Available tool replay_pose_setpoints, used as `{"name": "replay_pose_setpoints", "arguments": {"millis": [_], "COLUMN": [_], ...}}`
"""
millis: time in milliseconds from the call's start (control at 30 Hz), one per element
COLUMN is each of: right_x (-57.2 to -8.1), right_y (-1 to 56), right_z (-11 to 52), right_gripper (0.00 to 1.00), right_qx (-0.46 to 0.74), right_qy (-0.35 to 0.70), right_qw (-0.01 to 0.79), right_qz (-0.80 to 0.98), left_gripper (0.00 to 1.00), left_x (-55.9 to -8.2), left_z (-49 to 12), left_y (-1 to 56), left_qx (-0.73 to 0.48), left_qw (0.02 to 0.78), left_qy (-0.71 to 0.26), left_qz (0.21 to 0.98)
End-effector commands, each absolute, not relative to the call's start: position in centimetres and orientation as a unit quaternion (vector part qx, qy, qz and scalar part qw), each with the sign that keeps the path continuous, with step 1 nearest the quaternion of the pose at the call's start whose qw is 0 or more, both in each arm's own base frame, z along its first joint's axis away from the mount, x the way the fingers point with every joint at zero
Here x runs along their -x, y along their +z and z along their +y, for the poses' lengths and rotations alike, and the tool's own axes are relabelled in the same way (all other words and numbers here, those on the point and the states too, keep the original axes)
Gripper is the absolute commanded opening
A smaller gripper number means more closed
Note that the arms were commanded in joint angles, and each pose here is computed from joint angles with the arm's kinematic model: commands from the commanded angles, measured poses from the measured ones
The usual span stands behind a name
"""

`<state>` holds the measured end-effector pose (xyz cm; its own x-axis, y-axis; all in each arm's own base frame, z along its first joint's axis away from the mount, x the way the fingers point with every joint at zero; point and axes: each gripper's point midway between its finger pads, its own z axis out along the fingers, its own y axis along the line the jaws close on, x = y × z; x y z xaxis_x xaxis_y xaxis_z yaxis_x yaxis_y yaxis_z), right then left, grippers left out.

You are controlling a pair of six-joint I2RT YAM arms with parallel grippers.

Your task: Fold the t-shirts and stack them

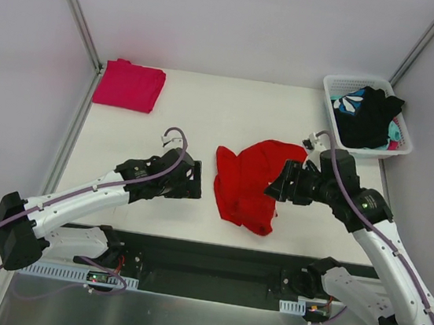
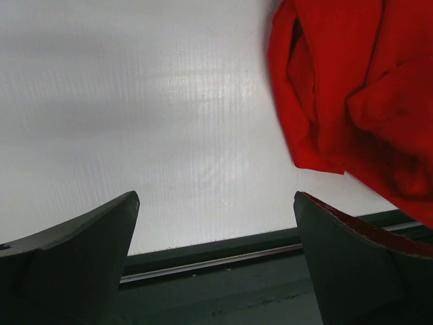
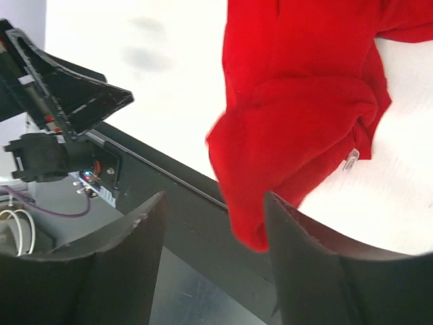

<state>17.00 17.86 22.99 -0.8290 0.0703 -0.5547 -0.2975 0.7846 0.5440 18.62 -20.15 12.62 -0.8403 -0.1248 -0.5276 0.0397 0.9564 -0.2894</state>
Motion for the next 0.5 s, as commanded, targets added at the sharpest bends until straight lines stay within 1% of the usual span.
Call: {"name": "replay_pose_setpoints", "arguments": {"millis": [0,33,167,267,467], "right_x": [-18.3,-18.6,-20.0,-20.8,-22.1], "right_y": [22.1,21.9,20.7,19.0,16.0], "right_z": [16.8,16.6,15.8,15.0,14.0], "right_gripper": [0.64,0.66,0.66,0.63,0.58], "right_qx": [0.058,0.057,0.053,0.042,0.021], "right_qy": [0.272,0.266,0.224,0.19,0.171], "right_qw": [0.297,0.3,0.305,0.298,0.29], "right_qz": [0.913,0.914,0.924,0.934,0.941], "left_gripper": [0.99,0.99,0.99,0.99,0.99], "left_x": [-19.3,-19.3,-19.4,-19.4,-19.5], "left_z": [-20.2,-20.2,-20.2,-20.2,-20.2], "left_y": [14.0,14.0,13.9,13.7,13.8], "left_qx": [0.016,0.017,0.016,0.014,0.012], "left_qw": [0.306,0.306,0.305,0.303,0.305], "left_qy": [-0.149,-0.149,-0.146,-0.144,-0.143], "left_qz": [0.94,0.94,0.941,0.942,0.942]}}
